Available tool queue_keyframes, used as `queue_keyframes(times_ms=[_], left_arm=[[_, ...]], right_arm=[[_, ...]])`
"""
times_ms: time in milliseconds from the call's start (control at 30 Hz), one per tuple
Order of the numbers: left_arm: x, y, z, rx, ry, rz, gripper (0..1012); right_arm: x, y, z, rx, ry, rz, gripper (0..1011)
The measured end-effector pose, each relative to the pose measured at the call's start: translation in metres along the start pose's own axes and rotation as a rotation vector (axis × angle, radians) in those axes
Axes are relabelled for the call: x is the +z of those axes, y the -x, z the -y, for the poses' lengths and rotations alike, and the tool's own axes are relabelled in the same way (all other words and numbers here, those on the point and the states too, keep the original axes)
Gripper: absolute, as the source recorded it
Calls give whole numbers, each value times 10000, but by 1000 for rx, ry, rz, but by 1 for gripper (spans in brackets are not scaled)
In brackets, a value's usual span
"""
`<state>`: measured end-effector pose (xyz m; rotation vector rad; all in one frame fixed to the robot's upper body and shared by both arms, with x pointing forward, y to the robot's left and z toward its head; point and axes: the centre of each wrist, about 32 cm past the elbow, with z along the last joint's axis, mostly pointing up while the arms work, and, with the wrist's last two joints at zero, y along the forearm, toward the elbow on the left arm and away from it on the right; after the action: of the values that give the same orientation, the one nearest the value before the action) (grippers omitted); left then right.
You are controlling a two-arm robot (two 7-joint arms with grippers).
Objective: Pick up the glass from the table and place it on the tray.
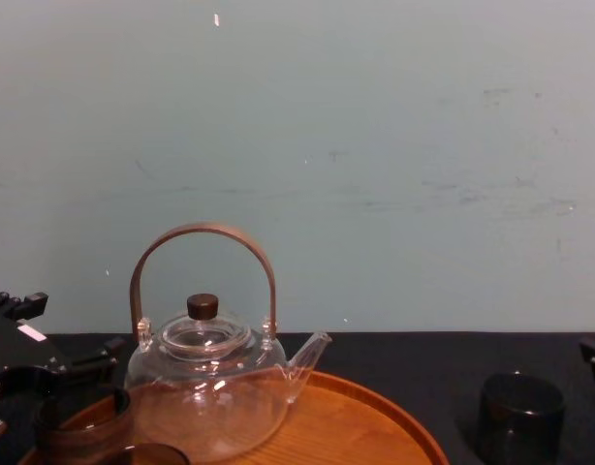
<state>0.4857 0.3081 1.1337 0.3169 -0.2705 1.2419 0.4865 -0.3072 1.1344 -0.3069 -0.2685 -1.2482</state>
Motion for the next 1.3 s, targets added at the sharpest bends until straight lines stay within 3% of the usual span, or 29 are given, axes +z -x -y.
queue_keyframes(times_ms=[1300], left_arm=[[0, 0, 0, 0, 0, 0, 1001]], right_arm=[[0, 0, 0, 0, 0, 0, 1003]])
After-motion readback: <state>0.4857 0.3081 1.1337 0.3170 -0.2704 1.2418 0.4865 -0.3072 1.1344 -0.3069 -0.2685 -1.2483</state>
